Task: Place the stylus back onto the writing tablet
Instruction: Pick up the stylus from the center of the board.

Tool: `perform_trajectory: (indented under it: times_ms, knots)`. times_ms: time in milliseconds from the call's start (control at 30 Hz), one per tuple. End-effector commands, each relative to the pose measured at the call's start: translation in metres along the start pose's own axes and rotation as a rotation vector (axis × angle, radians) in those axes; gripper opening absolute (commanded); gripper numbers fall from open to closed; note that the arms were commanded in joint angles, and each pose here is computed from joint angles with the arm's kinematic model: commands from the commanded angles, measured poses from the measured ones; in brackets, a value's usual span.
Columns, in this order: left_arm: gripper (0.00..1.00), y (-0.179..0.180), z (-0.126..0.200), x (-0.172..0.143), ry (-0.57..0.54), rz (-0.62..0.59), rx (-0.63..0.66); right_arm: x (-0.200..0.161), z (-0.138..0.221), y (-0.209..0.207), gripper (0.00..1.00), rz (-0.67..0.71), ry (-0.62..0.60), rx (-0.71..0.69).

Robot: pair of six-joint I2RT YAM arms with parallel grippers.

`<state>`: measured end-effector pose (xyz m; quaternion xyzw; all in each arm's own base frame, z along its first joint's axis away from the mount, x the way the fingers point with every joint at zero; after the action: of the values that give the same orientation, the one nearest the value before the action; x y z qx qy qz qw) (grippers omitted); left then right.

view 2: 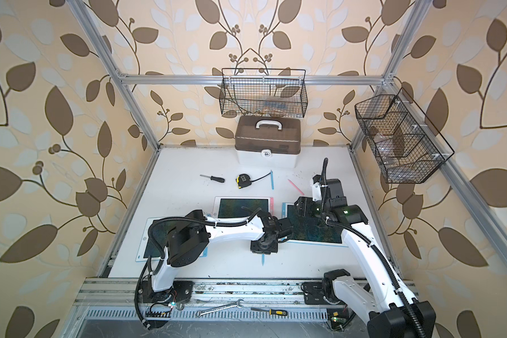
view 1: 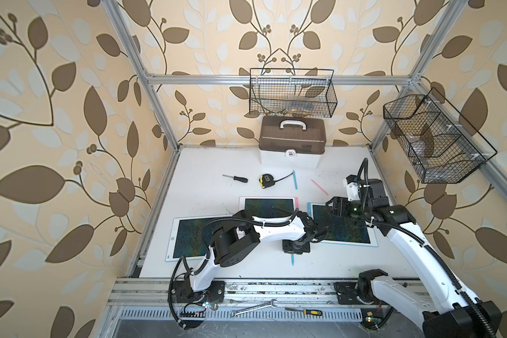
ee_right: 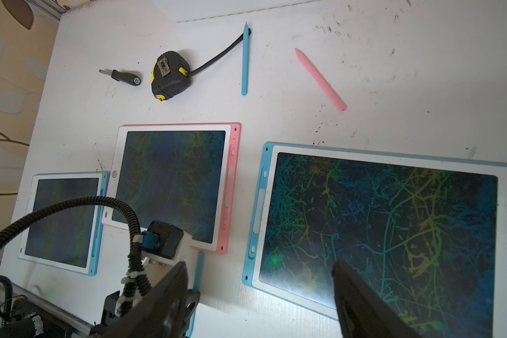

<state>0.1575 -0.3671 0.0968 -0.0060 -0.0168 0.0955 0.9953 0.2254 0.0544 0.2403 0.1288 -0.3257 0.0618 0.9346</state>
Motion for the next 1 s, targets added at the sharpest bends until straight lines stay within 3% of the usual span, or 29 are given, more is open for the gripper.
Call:
perform_trajectory:
  times_ms: [0, 967]
  knots:
    - [0.11, 0.013, -0.007, -0.002, 0.005, 0.009, 0.051, -0.004, -0.002, 0.001, 0.78, 0.020, 0.001, 0.012]
    - [0.08, 0.010, 0.010, 0.003, -0.053, 0.005, 0.042, -0.004, -0.007, 0.000, 0.77, 0.022, 0.006, 0.015]
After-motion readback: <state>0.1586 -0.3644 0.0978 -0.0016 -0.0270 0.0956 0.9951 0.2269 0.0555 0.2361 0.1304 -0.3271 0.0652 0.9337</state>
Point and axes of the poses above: each gripper's point midway between its finger pads, its own z axis back along the fingers, its own y axis along the line the jaws close on, x = y × z, the point moved 8 cm from there along z, back along the fingers, and after that the axes turned 12 degrees about z, right-handed, at the moved point
